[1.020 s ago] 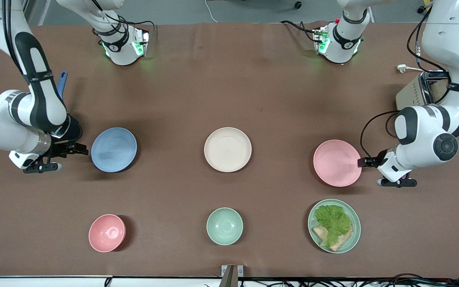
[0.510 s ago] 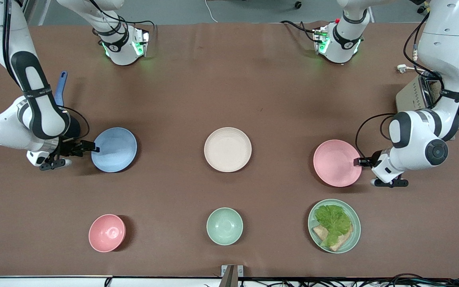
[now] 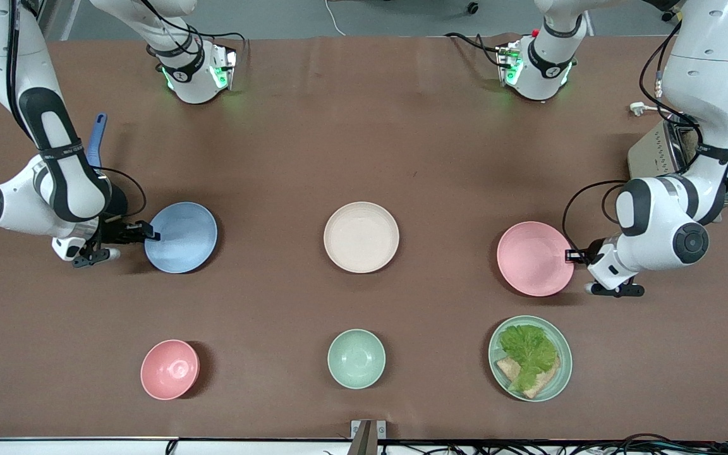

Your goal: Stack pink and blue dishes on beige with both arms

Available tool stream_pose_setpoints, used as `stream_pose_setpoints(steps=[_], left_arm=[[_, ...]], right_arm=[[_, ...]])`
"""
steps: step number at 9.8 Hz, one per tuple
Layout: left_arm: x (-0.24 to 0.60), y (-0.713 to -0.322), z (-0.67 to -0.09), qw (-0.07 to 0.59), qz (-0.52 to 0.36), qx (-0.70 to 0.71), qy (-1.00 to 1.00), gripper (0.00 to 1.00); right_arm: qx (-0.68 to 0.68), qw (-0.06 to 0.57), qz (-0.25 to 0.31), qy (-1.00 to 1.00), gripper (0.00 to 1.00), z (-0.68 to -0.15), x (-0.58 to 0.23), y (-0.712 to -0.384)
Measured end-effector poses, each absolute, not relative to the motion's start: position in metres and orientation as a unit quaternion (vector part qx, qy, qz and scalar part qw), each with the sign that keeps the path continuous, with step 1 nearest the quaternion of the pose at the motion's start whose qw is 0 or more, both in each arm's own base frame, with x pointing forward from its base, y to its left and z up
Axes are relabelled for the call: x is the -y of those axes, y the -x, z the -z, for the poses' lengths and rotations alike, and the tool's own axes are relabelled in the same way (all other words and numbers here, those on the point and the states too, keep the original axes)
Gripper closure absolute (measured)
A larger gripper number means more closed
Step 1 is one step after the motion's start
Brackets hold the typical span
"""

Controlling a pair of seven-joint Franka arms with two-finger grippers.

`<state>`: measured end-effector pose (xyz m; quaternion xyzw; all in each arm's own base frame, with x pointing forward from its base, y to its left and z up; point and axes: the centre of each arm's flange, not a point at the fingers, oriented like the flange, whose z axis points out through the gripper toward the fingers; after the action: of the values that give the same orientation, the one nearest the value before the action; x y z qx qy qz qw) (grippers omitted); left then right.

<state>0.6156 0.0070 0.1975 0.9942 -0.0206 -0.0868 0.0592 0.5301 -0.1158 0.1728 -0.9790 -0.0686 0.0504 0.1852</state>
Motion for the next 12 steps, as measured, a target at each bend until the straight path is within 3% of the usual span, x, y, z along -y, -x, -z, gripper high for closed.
stream_pose_setpoints(steps=[1, 2, 5, 8, 10, 12], left_arm=[[-0.006, -0.617, -0.2, 0.062, 0.084, 0.024, -0.994, 0.96], [-0.002, -0.619, -0.203, 0.064, 0.081, 0.029, -0.994, 0.96], [0.049, -0.636, -0.259, 0.081, 0.066, 0.033, -0.994, 0.96], [0.2, -0.619, -0.334, 0.101, 0.084, -0.019, -0.991, 0.96], [0.301, -0.58, -0.33, 0.082, 0.093, -0.038, -0.992, 0.96], [0.36, -0.558, -0.311, 0.054, 0.085, -0.048, -0.994, 0.96]], right_arm=[[0.066, 0.189, -0.053, 0.978, 0.9, -0.172, 0.118, -0.528], [0.062, 0.2, -0.054, 0.976, 0.93, -0.178, 0.12, -0.531], [0.042, 0.233, -0.067, 0.969, 0.93, -0.226, 0.151, -0.558], [-0.007, 0.247, -0.096, 0.964, 0.93, -0.314, 0.171, -0.595], [-0.035, 0.235, -0.123, 0.963, 0.93, -0.359, 0.15, -0.614], [-0.062, 0.222, -0.148, 0.962, 0.93, -0.369, 0.099, -0.627]])
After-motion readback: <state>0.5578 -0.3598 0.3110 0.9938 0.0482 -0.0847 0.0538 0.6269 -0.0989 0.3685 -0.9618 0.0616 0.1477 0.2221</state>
